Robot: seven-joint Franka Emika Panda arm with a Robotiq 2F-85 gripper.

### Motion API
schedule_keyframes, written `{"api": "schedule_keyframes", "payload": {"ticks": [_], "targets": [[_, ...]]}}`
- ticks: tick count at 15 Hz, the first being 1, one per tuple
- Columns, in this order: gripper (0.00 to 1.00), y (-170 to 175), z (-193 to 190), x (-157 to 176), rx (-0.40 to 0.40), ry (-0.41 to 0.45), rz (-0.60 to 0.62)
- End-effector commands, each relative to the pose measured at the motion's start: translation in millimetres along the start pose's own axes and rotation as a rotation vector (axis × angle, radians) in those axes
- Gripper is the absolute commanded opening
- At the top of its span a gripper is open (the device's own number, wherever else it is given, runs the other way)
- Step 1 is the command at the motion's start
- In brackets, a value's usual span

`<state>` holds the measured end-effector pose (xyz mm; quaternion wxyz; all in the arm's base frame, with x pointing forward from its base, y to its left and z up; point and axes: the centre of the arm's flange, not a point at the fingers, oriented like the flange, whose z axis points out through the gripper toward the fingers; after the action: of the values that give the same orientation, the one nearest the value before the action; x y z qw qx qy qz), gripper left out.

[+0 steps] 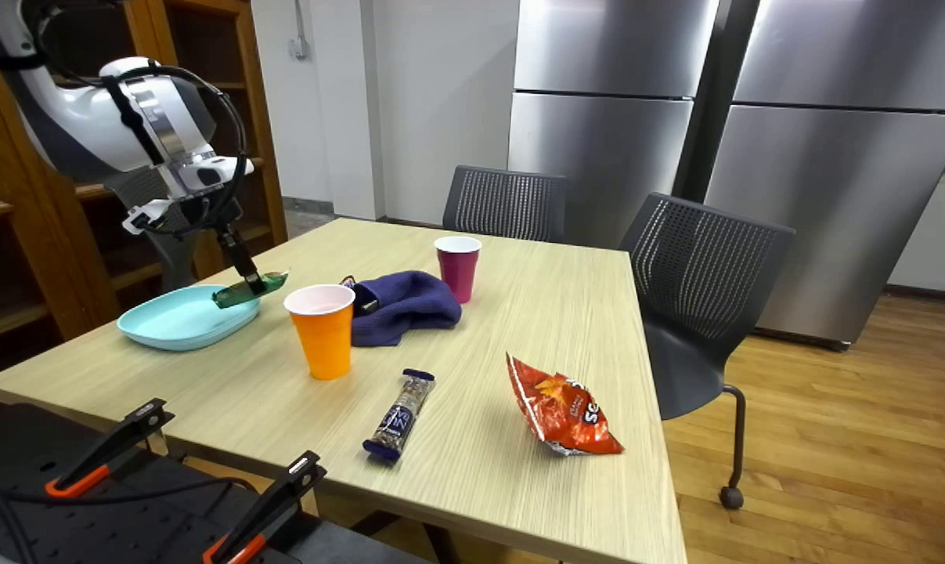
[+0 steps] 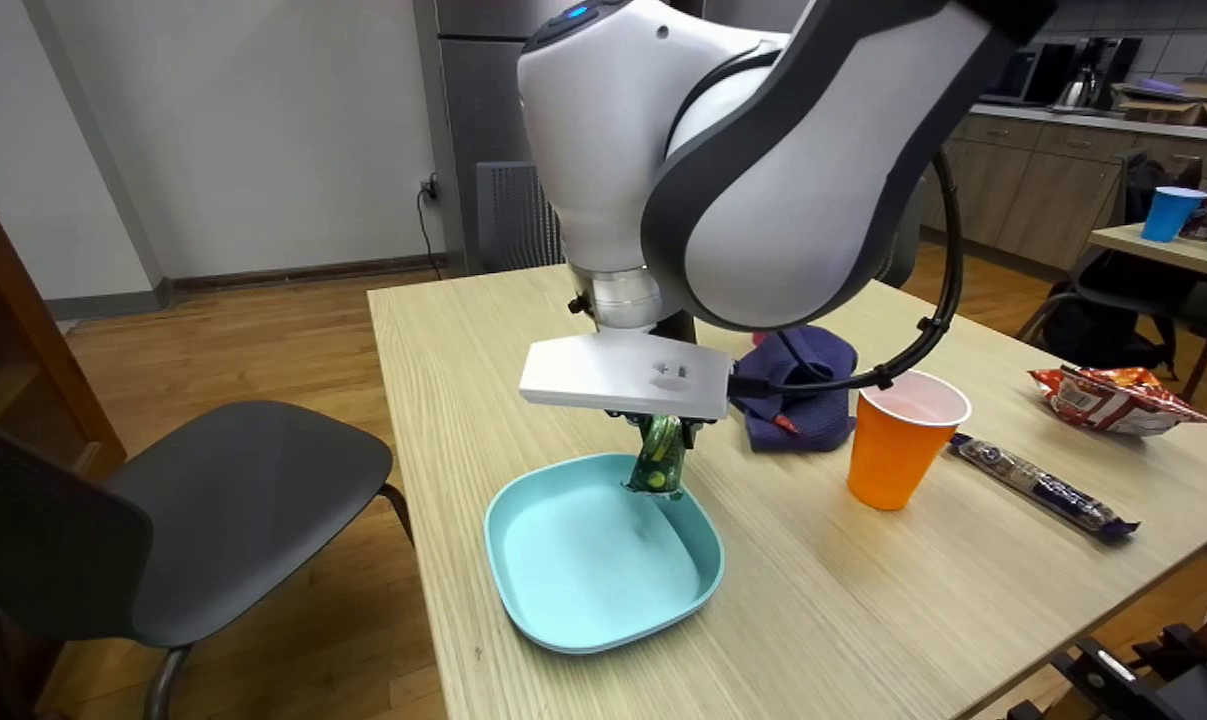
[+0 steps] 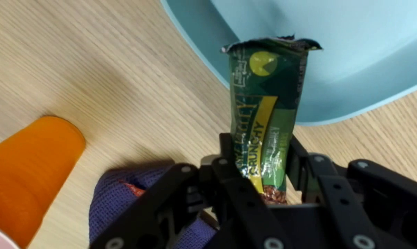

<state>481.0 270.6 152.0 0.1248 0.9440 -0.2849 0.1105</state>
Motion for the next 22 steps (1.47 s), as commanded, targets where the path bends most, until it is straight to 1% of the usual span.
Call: {"api": "schedule_keyframes", "payload": {"ticks": [1,7,13,17,20,21,22], "targets": [[0.13,1.0,-15.2,-16.3,0.003,0.019,-0.023],[0.13,-8.0,-15.9,-51.2,0.007,0.031,-0.115],[0.13,-11.2,-14.9,-92.2,0.015,0.091,-0.264],[0.13,-12.1,-12.4,-106.9,0.013,0.107,-0.330],[0.13,-10.5,-11.9,-110.7,0.014,0.111,-0.356],[0.63,-10.4,-12.8,-110.7,0.011,0.109,-0.359],[0.64,-9.7,-13.9,-110.6,0.013,0.109,-0.359]]}}
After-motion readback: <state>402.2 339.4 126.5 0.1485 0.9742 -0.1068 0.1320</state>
